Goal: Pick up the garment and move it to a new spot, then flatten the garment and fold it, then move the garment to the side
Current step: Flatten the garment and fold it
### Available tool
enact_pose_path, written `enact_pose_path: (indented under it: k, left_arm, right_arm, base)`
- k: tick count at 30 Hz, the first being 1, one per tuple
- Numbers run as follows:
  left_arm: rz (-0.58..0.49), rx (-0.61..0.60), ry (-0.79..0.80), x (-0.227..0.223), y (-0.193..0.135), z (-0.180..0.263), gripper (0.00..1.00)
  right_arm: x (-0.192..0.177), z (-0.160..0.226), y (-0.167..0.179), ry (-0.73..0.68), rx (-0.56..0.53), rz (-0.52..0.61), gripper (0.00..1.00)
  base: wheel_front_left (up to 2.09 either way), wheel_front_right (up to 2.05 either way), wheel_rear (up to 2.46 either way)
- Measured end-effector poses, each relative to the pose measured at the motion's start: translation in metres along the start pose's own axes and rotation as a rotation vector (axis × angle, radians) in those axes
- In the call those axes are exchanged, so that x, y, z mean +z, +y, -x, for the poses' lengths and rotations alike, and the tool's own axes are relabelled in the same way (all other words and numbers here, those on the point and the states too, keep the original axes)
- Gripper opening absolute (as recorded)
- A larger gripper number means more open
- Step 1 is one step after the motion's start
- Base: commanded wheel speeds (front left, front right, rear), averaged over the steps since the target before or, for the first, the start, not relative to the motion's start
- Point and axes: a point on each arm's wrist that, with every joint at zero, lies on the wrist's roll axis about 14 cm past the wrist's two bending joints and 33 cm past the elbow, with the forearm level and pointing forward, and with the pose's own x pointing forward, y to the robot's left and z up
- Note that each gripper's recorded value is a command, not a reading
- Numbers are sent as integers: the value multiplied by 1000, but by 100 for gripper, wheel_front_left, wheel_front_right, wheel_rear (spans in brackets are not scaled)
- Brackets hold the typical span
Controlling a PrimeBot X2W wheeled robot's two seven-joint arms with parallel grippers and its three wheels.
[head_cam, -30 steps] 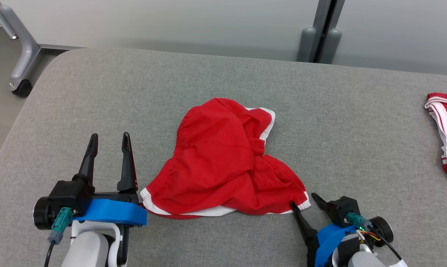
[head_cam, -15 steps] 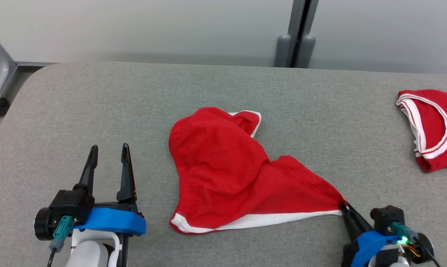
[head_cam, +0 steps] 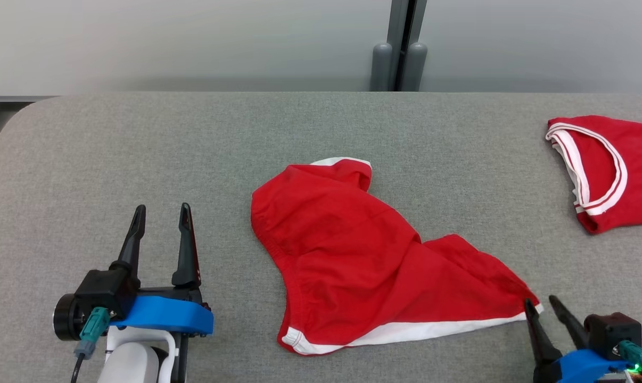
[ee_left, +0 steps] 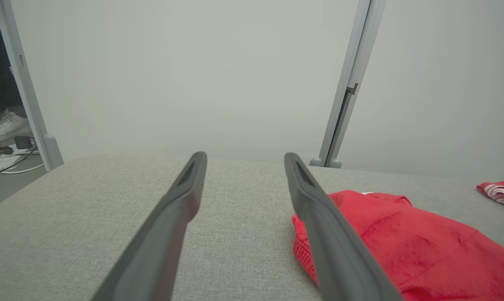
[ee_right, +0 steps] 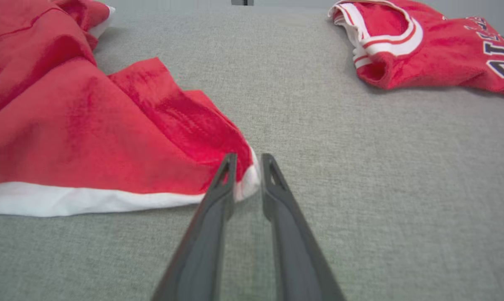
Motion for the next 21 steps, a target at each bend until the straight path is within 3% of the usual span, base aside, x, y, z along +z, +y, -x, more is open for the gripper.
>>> enact_pose_path:
  k: [15,21]
  left_arm:
    - [-15,15,-20,7,7,6,100]
    - [-23,3,-17,7,3,11,100]
  right_arm:
    - [108,-8,26,-336,68,37,100]
    - [125,2,33,-435,76,15,100]
  base:
    - [0,0,0]
    - [0,0,0]
